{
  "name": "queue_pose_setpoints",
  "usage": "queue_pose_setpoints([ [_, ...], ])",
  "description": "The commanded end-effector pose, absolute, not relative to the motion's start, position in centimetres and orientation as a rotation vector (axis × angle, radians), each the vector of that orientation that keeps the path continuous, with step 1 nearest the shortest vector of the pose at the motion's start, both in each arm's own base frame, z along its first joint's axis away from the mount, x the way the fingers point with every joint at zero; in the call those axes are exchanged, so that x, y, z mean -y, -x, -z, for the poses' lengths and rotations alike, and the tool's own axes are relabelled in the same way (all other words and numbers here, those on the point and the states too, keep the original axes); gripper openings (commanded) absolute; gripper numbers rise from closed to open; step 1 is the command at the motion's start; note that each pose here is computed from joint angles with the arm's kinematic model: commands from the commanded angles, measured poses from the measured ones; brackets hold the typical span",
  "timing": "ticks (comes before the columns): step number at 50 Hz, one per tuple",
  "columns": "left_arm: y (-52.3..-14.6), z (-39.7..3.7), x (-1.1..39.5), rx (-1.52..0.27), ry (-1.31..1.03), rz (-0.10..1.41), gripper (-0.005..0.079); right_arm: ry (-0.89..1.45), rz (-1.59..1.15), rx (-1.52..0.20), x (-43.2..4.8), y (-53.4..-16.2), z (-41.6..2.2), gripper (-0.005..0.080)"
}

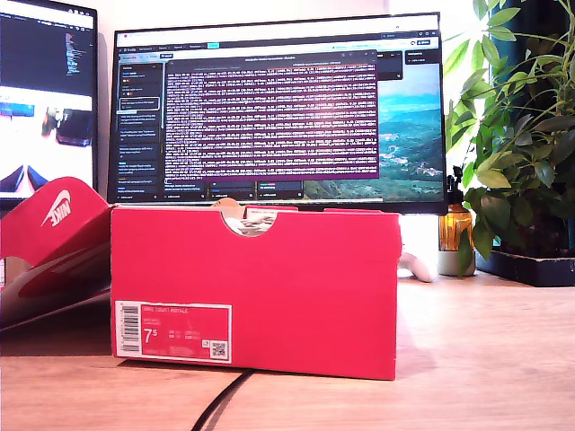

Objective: Pack the white shoes by picking the first shoe and placing it inside the red shoebox, left side, then picking and rotating the second shoe and placing it in the shoebox

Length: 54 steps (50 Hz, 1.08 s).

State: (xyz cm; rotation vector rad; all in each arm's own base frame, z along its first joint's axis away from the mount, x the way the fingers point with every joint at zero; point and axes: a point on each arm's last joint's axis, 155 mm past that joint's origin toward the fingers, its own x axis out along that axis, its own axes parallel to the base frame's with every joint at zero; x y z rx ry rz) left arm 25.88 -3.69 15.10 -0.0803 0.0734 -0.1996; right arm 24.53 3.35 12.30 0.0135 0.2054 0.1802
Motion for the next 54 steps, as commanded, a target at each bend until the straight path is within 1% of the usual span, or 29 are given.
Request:
queue_pose_setpoints([
  [1,-25.8,-13.7,3.6,-0.097,0.088,0.194,-0.0019,-0.02,-0.18,-0.228,-3.3,-24.5,-11.6,-0.001],
  [13,-25.2,-13.1,3.3,-0.12,0.09,0.179,-0.0019,-0.021,-0.179,-0.248,-3.3,-24.4,-11.1,-0.001],
  [24,-24.7,-14.4,2.4,-0.108,0.086,0.126,-0.0019,-0.021,-0.179,-0.249,-3.3,-24.4,-11.1,-0.001],
  [30,-24.6,-12.5,1.5,-0.182,0.087,0.076,-0.0019,-0.021,-0.179,-0.249,-3.3,-24.4,-11.1,-0.001],
  [39,-23.8,-9.4,1.4,-0.311,0.121,0.06,-0.0019,-0.021,-0.179,-0.249,-3.3,-24.4,-11.1,-0.001],
  [54,-23.8,-9.4,1.2,-0.31,0.163,0.042,-0.0019,-0.021,-0.179,-0.248,-3.3,-24.4,-11.1,-0.001],
])
